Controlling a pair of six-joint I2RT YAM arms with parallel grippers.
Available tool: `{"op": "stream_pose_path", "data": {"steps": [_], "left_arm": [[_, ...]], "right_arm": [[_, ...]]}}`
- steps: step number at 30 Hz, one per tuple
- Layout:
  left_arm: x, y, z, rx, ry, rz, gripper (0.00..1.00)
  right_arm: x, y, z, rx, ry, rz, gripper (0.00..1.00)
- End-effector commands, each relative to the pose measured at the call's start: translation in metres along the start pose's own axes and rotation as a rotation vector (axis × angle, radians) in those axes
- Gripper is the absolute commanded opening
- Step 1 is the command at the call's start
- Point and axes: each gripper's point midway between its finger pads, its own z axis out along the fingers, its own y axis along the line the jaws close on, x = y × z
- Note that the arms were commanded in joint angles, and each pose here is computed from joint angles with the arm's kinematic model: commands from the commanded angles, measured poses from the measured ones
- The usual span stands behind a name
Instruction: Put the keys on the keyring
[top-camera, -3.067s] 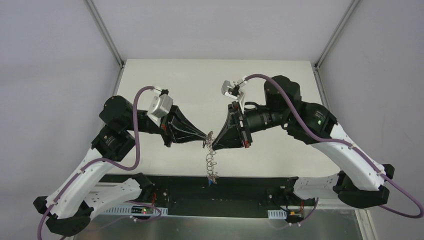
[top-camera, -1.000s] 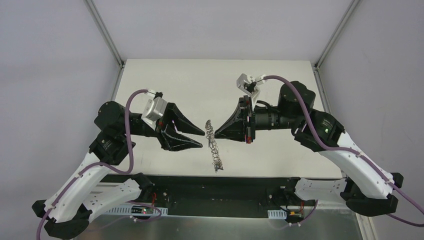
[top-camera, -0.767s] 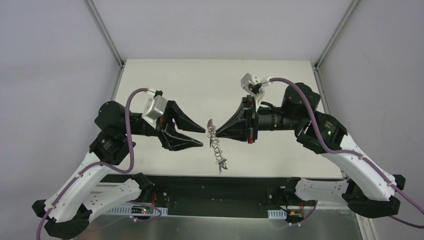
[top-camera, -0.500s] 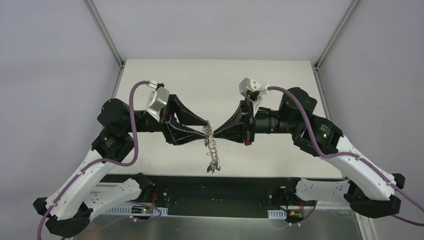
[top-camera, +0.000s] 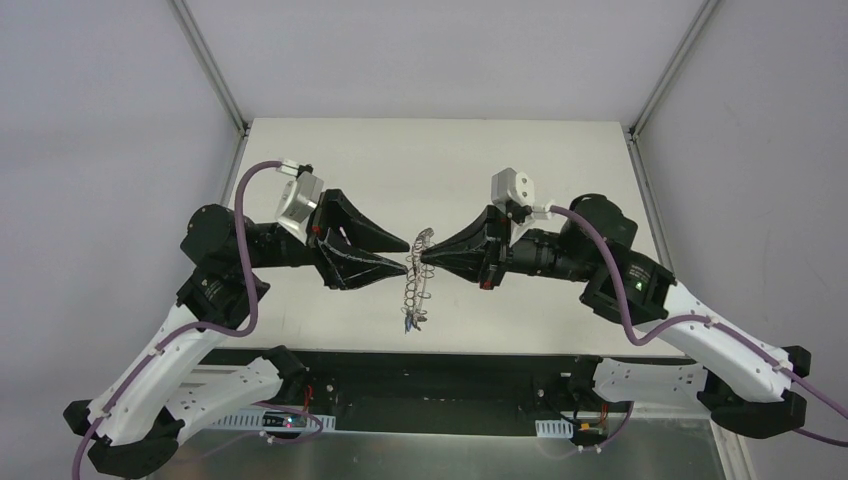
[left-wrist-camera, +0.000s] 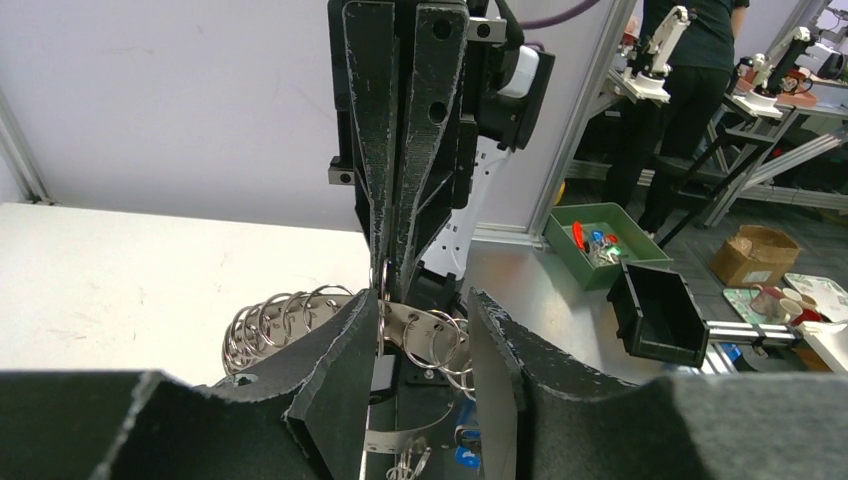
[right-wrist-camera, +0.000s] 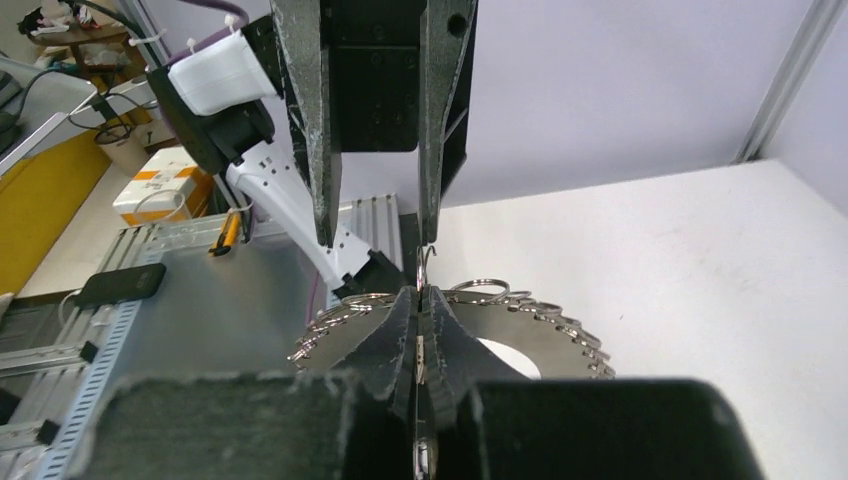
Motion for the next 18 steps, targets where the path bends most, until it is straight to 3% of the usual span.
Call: {"op": "stream_pose_path", "data": {"steps": [1,18], "left_arm": [[-0.027,-0.014,-0.002,0.019,-0.076,0.055,0.37],[-0.041,-0.002,-0.001,-0.05,-0.141,0.112,0.34]], "right_arm": [[-0.057,0.008,-0.003,-0.014,-0.233,-0.151,0.0],[-0.075,0.02,0.002,-0.042,-0.301,-0.222,0.0]]}}
